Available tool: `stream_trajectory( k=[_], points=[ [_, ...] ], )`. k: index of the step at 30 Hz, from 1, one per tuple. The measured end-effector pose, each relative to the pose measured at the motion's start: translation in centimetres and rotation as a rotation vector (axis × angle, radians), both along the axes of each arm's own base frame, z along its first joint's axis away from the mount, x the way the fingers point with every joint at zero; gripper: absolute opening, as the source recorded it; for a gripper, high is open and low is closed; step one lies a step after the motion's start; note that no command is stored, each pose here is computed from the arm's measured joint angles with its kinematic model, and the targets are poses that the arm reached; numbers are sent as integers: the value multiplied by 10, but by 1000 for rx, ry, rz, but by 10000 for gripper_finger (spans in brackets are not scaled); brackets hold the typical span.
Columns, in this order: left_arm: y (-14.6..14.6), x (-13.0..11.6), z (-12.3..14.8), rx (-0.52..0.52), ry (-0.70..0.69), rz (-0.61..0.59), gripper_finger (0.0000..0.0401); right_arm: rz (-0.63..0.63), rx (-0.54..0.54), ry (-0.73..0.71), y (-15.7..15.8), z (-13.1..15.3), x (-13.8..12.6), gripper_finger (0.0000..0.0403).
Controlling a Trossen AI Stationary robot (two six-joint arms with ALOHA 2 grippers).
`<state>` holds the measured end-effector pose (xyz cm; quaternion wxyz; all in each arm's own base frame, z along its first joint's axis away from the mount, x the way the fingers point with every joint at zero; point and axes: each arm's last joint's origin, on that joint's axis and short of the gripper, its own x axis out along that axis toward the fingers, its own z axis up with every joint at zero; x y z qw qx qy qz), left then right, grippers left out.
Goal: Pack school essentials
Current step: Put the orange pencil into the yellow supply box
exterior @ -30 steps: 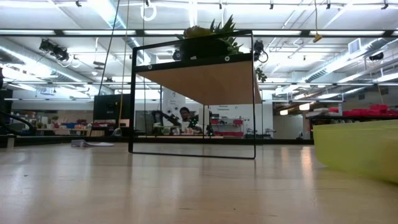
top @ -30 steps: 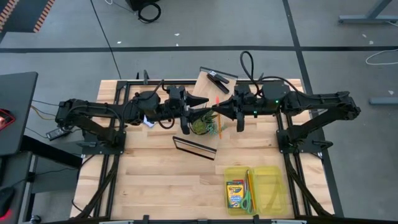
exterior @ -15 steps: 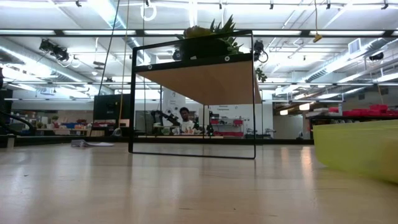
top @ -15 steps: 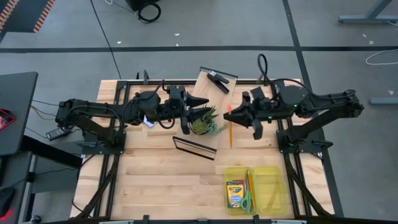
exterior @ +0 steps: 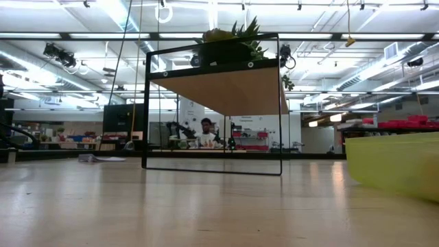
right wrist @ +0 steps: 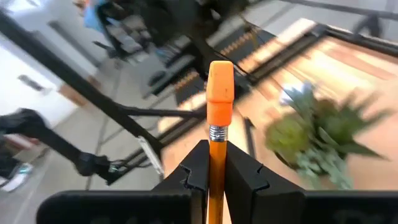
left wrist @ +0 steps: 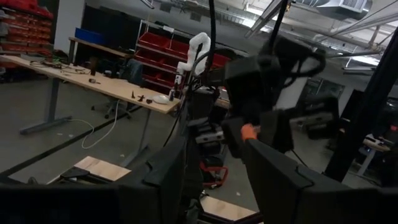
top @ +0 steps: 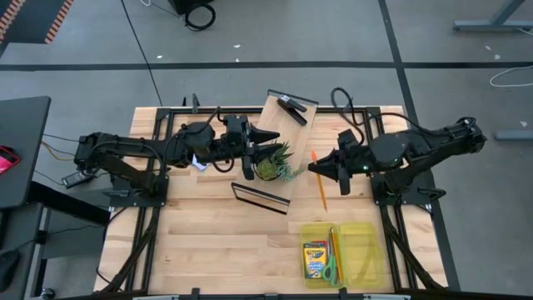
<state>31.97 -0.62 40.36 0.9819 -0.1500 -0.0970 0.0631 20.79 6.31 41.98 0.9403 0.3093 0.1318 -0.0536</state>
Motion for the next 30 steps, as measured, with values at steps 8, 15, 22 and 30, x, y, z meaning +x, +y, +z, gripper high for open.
stream_trajectory(
  k=[8, 15, 22, 30],
  points=[
    [0, 0, 0, -1, 4, 0, 173, -80, 51, 149, 10, -18, -5, 41],
    [0, 0, -1, -20, 4, -3, 172, -140, 114, 278, 34, -40, 1, 41],
    [0, 0, 0, -18, 3, -3, 172, -239, 161, 334, 55, -61, 14, 41],
    [-1, -12, 8, 39, 16, -37, 172, -397, 242, 445, 76, -95, 25, 41]
  ],
)
